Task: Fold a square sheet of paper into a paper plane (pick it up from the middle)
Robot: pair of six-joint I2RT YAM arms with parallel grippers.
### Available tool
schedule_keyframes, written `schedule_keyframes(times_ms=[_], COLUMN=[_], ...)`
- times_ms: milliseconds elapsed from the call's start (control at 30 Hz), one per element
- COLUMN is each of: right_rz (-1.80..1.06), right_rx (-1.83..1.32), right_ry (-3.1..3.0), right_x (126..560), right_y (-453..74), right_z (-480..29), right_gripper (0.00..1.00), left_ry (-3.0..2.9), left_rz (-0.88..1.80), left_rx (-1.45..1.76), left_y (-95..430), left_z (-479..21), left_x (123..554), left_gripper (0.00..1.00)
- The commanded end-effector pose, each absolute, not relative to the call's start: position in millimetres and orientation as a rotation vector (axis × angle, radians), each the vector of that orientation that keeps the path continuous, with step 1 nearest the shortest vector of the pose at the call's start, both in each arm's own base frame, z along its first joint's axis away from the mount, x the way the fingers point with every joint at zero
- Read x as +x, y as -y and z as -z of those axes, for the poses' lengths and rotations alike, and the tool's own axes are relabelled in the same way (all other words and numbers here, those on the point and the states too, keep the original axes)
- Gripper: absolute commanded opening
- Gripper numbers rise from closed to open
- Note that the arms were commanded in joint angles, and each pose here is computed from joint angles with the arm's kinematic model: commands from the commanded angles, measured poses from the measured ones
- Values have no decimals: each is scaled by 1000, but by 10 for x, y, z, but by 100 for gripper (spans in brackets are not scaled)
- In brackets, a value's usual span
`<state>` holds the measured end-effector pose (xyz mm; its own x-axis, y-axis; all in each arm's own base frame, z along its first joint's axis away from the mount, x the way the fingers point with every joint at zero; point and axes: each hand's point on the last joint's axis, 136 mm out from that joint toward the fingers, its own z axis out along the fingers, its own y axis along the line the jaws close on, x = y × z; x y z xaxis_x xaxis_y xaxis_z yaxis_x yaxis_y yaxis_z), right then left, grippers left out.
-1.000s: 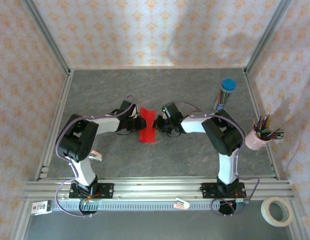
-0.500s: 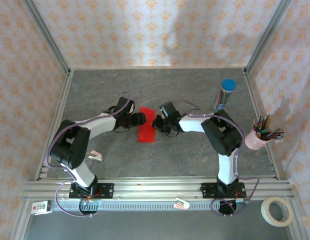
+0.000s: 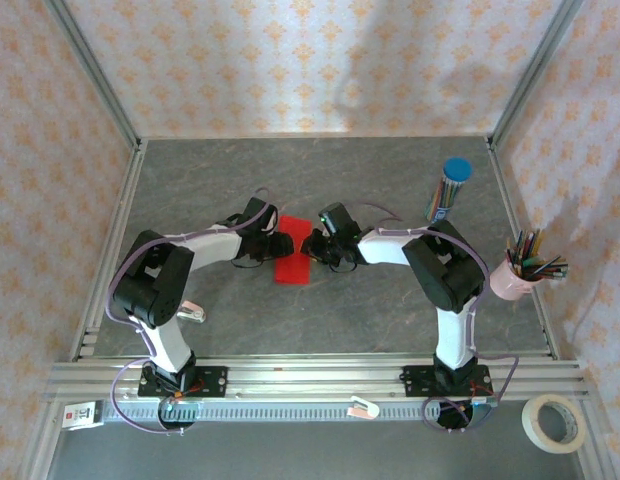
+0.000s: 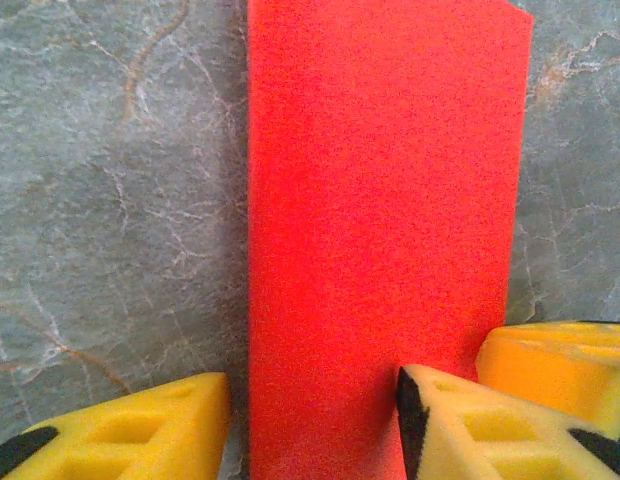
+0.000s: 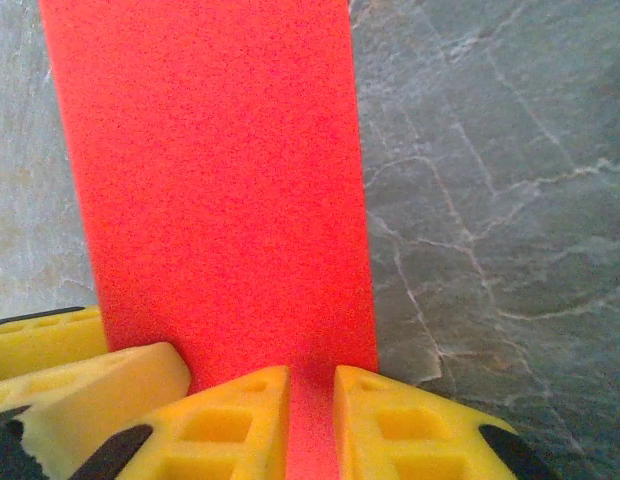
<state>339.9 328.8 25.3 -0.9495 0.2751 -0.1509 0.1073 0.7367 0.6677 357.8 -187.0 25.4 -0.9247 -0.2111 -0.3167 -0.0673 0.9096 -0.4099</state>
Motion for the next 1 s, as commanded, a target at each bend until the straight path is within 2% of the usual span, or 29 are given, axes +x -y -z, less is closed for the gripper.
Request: schedule_keyframes(times_ms=[0,267,467,667,967], right_rz=[-904,-954,-894,-895,-922], right_rx=[375,457,539,543,525], right_ry=[-2732,-2448,-2394,-2398,-2417], right_x=[3334,3594,3596,3582,3571], right_y=[-3065,-2738,-2402,-2364,-2423], right_z=[-125,-743,-749,-682,-621], right_gripper=[20,26,26,26,26], left_ry=[-2775,-2805,-2820,-2819,-2850], left_rz=[467,415,391,427,438], left_rx=[-219,-212,-199,-200,-159], left_y=[1752,1689,1672,1719,1743], left_z=[-47,85,117,112,208], left_x=[3505,3450,3443,3453,3406], left_gripper=[45,37,34,29,36])
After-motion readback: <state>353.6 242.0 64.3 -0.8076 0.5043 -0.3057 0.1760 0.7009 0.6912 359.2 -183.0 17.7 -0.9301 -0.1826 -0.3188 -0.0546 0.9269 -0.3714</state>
